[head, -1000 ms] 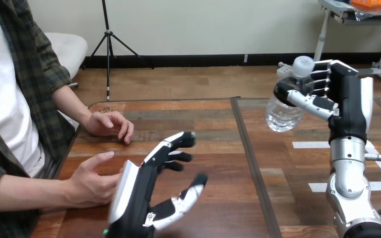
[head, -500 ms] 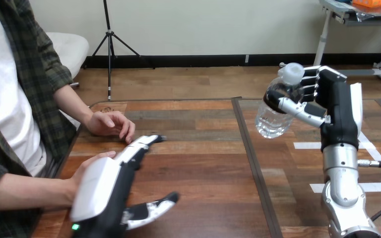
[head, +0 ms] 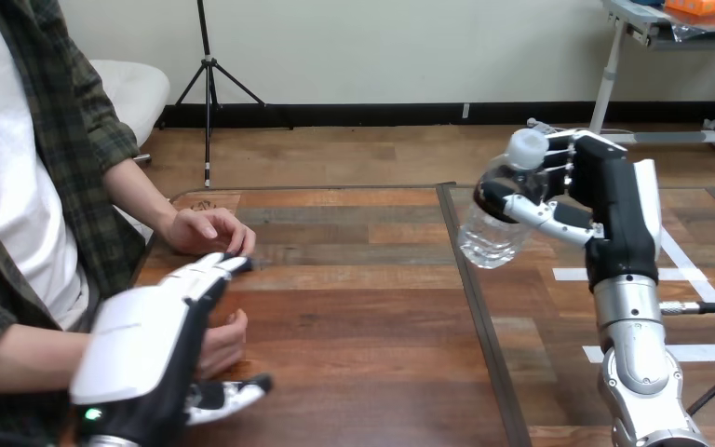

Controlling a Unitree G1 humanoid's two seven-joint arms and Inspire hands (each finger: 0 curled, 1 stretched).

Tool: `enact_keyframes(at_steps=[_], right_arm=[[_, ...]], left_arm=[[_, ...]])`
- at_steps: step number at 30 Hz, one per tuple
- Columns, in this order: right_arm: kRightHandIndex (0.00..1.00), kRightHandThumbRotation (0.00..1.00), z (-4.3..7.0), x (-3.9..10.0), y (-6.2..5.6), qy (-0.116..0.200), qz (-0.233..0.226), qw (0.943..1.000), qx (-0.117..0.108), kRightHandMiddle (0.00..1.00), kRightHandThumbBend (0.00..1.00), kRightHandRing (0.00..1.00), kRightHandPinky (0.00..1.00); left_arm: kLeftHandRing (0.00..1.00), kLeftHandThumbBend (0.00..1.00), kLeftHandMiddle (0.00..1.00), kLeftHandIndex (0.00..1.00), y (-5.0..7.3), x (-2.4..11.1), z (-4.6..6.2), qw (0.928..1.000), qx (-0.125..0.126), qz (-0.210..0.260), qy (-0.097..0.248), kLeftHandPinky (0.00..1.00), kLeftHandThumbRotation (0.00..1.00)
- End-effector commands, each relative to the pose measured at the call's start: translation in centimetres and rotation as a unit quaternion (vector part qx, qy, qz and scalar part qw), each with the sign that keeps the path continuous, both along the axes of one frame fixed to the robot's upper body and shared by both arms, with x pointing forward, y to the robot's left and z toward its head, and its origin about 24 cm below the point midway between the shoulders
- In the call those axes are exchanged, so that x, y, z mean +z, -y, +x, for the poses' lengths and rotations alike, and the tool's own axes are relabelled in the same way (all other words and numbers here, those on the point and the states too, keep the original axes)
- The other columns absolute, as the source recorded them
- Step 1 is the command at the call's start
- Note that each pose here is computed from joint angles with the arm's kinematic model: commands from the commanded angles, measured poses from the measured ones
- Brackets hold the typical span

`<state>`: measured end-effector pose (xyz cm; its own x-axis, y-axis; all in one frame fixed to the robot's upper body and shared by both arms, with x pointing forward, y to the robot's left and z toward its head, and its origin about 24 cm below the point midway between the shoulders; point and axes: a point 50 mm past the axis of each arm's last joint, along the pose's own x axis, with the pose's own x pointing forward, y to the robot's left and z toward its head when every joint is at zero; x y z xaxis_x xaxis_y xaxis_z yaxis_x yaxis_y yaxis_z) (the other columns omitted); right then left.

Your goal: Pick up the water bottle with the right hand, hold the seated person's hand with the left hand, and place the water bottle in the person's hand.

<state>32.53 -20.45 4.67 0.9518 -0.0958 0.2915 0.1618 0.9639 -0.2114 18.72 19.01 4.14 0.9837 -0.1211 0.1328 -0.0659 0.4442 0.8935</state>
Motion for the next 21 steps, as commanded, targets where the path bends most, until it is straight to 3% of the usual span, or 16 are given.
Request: enact_keyframes(at_steps=[1,15,21], right_arm=[[0.48,0.00,1.0,3.0,-1.1,0.073,0.009,0.9969,0.027,0.47,0.74,0.42,0.39],[0.48,0.00,0.9,2.8,-2.0,0.074,0.003,0.9960,0.050,0.46,0.76,0.41,0.35],[0.48,0.00,0.8,2.8,-2.3,0.077,-0.003,0.9953,0.059,0.46,0.76,0.40,0.34]], left_arm=[[0.85,0.89,0.86,0.80,-0.6,2.2,0.6,0.9980,0.011,0.040,0.048,0.78,0.04],[0.83,0.91,0.84,0.79,-2.4,2.1,0.5,0.9881,0.077,0.128,0.038,0.78,0.06],[0.83,0.92,0.84,0.79,-2.9,2.1,0.5,0.9833,0.093,0.152,0.034,0.77,0.05]])
